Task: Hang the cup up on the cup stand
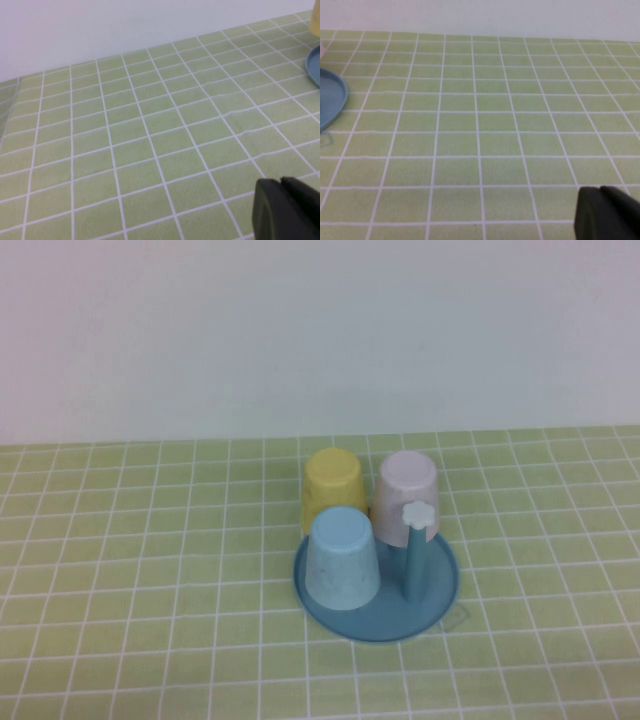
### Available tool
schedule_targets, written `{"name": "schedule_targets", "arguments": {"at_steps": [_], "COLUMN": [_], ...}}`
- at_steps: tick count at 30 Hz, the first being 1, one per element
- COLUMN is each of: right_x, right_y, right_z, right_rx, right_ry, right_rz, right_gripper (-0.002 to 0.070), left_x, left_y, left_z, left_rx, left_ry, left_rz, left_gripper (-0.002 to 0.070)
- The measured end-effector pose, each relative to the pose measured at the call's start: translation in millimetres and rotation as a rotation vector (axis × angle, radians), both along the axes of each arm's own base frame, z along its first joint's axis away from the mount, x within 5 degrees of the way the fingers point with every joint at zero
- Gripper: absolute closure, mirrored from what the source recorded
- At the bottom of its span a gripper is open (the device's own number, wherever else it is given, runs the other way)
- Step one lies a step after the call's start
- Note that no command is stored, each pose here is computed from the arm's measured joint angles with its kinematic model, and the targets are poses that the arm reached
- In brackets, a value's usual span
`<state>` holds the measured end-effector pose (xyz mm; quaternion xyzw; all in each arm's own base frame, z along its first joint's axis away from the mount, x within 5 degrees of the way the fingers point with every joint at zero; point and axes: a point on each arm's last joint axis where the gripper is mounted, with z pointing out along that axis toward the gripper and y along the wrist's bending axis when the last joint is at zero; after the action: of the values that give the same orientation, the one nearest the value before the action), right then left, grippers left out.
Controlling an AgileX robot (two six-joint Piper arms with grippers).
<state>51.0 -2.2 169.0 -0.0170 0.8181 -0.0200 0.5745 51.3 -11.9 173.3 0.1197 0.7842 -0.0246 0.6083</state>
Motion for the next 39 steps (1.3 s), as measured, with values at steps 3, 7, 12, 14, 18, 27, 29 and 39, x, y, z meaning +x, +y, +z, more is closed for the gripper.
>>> {"name": "schedule_targets", "arguments": {"at_steps": [3, 7, 12, 14, 18, 27, 29, 39], "right_x": [0.0, 0.0, 0.0, 0.0, 0.0, 0.0, 0.0, 0.0], "right_y": [0.0, 0.0, 0.0, 0.0, 0.0, 0.0, 0.0, 0.0], "right_z": [0.0, 0.0, 0.0, 0.0, 0.0, 0.0, 0.0, 0.0], "right_rx": [0.001, 0.001, 0.001, 0.001, 0.001, 0.001, 0.001, 0.001], "right_ry": [0.000, 0.000, 0.000, 0.000, 0.000, 0.000, 0.000, 0.000], "right_rz": [0.000, 0.000, 0.000, 0.000, 0.000, 0.000, 0.000, 0.000], "right_gripper": [0.0678, 0.0678, 0.0678, 0.0678, 0.0678, 0.0678, 0.0678, 0.0678], "left_x": [0.0, 0.0, 0.0, 0.0, 0.0, 0.1, 0.4, 1.0], "left_y": [0.0, 0.0, 0.0, 0.0, 0.0, 0.6, 1.7, 5.8], "left_z": [0.0, 0.0, 0.0, 0.0, 0.0, 0.0, 0.0, 0.0], "left_rx": [0.000, 0.000, 0.000, 0.000, 0.000, 0.000, 0.000, 0.000], "left_ry": [0.000, 0.000, 0.000, 0.000, 0.000, 0.000, 0.000, 0.000], "left_rz": [0.000, 0.000, 0.000, 0.000, 0.000, 0.011, 0.032, 0.111], "left_gripper": [0.0675, 0.0675, 0.0675, 0.0675, 0.0675, 0.0675, 0.0675, 0.0675]}}
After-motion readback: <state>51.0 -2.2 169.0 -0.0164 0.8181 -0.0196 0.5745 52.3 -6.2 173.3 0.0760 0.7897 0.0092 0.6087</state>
